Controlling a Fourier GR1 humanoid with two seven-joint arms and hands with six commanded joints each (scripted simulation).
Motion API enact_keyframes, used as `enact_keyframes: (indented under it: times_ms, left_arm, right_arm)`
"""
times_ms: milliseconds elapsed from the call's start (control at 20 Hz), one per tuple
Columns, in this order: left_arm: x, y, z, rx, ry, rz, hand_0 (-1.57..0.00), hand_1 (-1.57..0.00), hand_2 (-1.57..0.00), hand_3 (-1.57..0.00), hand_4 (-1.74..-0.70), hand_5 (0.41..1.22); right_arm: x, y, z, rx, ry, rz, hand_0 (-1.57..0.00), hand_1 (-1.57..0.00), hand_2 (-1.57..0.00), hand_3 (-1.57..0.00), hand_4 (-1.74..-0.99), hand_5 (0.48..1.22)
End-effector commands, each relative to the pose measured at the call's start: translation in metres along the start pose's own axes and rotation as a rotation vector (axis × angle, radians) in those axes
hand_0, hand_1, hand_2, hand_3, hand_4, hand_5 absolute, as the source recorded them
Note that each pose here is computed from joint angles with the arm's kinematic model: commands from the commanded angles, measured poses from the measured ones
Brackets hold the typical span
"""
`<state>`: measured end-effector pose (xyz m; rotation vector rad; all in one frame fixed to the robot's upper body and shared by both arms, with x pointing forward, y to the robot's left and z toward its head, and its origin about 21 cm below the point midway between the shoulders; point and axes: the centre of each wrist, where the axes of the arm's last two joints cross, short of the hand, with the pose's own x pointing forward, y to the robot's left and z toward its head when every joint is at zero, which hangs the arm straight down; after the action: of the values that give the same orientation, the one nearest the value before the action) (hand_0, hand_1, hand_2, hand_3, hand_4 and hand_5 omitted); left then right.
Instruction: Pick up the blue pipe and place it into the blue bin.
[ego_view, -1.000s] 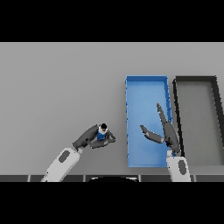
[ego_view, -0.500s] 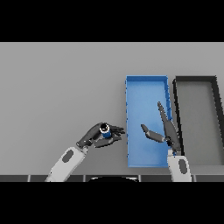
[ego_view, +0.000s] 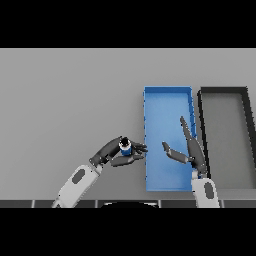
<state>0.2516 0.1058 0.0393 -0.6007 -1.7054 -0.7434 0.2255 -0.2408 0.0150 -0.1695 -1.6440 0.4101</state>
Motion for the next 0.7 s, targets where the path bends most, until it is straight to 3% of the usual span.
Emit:
enact_keyframes:
  times_ms: [0,150,400,650]
  left_arm:
    - [0.0,0.002,0.001,-0.003,-0.001,-0.002,-1.57,-1.57,-1.57,-1.57,-1.47,1.22]
    - [0.002,-0.001,-0.001,-0.01,0.006,-0.004,-1.57,-1.57,-1.57,-1.57,-1.47,1.22]
    - [0.001,0.002,0.003,-0.008,-0.001,-0.015,-1.57,-1.57,-1.57,-1.57,-1.47,1.221]
    - [0.005,0.003,0.0,-0.011,0.013,-0.021,-1.57,-1.57,-1.57,-1.57,-1.47,1.221]
  right_arm:
    - [0.001,0.0,0.002,-0.008,0.0,0.006,0.0,0.0,0.0,0.0,-1.124,0.578]
    - [0.005,-0.002,0.007,-0.034,0.003,0.027,0.0,0.0,0.0,0.0,-1.123,0.578]
    - [0.007,-0.004,0.008,-0.061,0.008,0.019,0.0,-0.01,0.0,0.0,-1.194,0.572]
    - [0.041,-0.023,0.005,0.041,-0.253,-0.121,0.0,-0.01,-0.02,0.0,-1.169,0.597]
